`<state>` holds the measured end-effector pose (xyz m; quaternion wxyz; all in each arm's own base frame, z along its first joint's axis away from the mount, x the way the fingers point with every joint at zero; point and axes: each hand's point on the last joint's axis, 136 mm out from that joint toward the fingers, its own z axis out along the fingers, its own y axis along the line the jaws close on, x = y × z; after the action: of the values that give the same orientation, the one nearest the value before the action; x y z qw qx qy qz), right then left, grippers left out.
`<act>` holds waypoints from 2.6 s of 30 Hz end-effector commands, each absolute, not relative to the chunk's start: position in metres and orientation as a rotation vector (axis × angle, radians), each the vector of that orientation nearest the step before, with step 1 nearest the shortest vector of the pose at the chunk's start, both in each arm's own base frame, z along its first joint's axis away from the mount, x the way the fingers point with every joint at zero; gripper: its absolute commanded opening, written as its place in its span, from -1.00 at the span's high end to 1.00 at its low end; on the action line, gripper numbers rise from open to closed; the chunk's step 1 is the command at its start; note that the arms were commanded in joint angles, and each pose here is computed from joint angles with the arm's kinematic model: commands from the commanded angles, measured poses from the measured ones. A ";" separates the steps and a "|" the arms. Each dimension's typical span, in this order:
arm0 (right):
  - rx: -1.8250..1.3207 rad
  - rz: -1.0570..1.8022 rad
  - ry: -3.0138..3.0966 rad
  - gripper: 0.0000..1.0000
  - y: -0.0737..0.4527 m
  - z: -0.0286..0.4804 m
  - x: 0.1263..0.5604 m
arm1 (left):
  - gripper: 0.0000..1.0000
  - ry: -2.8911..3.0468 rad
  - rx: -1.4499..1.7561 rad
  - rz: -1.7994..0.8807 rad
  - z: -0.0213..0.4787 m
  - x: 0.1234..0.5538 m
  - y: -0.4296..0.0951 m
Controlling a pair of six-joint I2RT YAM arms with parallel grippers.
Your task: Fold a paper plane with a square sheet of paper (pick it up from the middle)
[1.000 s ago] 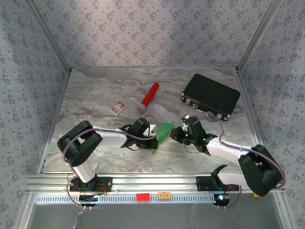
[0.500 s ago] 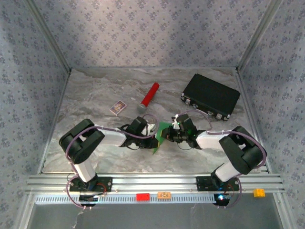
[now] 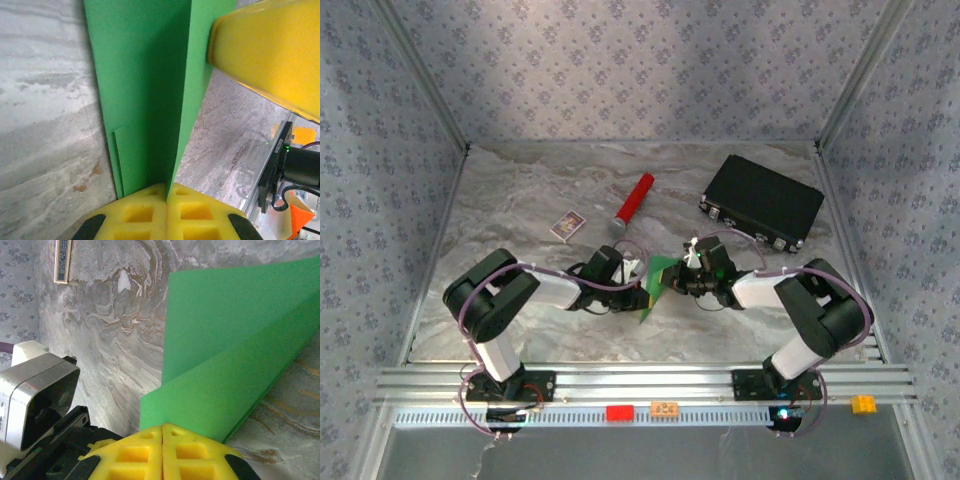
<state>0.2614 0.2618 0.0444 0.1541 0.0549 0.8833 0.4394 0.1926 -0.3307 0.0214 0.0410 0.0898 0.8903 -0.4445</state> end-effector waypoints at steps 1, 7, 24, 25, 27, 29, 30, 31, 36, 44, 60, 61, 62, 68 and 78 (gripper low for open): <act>0.123 1.288 2.515 0.82 0.266 0.049 0.266 | 1.00 2.811 0.190 -1.322 0.000 0.187 -0.317; 0.115 1.306 2.517 0.81 0.268 0.048 0.264 | 1.00 2.813 0.159 -1.329 -0.001 0.187 -0.315; 0.065 1.368 2.538 0.83 0.284 0.041 0.267 | 1.00 2.868 0.077 -1.267 -0.010 0.189 -0.306; 0.070 1.366 2.540 0.83 0.283 0.040 0.267 | 1.00 2.870 0.067 -1.266 -0.011 0.189 -0.305; 0.069 1.368 2.539 0.83 0.282 0.040 0.268 | 1.00 2.872 0.056 -1.264 -0.012 0.189 -0.305; 0.069 1.370 2.543 0.83 0.282 0.039 0.268 | 1.00 2.876 0.048 -1.261 -0.013 0.188 -0.304; 0.063 1.375 2.542 0.83 0.282 0.038 0.268 | 1.00 2.879 0.042 -1.260 -0.014 0.188 -0.303; 0.063 1.376 2.546 0.83 0.283 0.037 0.268 | 1.00 2.883 0.036 -1.256 -0.015 0.188 -0.302; 0.070 1.376 2.561 0.83 0.283 0.032 0.270 | 1.00 2.890 0.021 -1.253 -0.017 0.188 -0.302; 0.127 1.304 2.623 0.83 0.275 0.011 0.268 | 1.00 2.904 0.018 -1.244 -0.020 0.188 -0.302; 0.262 1.065 2.795 0.89 0.250 -0.028 0.250 | 0.79 2.837 0.198 -1.320 0.016 0.180 -0.310; 0.264 1.063 2.797 0.89 0.250 -0.028 0.250 | 0.83 2.836 0.204 -1.325 0.016 0.179 -0.310; 0.261 1.058 2.800 0.89 0.250 -0.029 0.250 | 0.87 2.838 0.215 -1.332 0.017 0.177 -0.310; 0.268 1.026 2.817 0.90 0.248 -0.032 0.248 | 1.00 2.873 0.258 -1.353 0.015 0.166 -0.309; 0.290 0.984 2.837 0.91 0.244 -0.037 0.245 | 0.88 2.949 0.287 -1.317 0.007 0.147 -0.297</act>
<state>0.2686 0.2841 0.0201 0.1062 0.0430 0.8916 0.4380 0.1810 -0.3145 0.0205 0.0124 0.0856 0.8985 -0.4304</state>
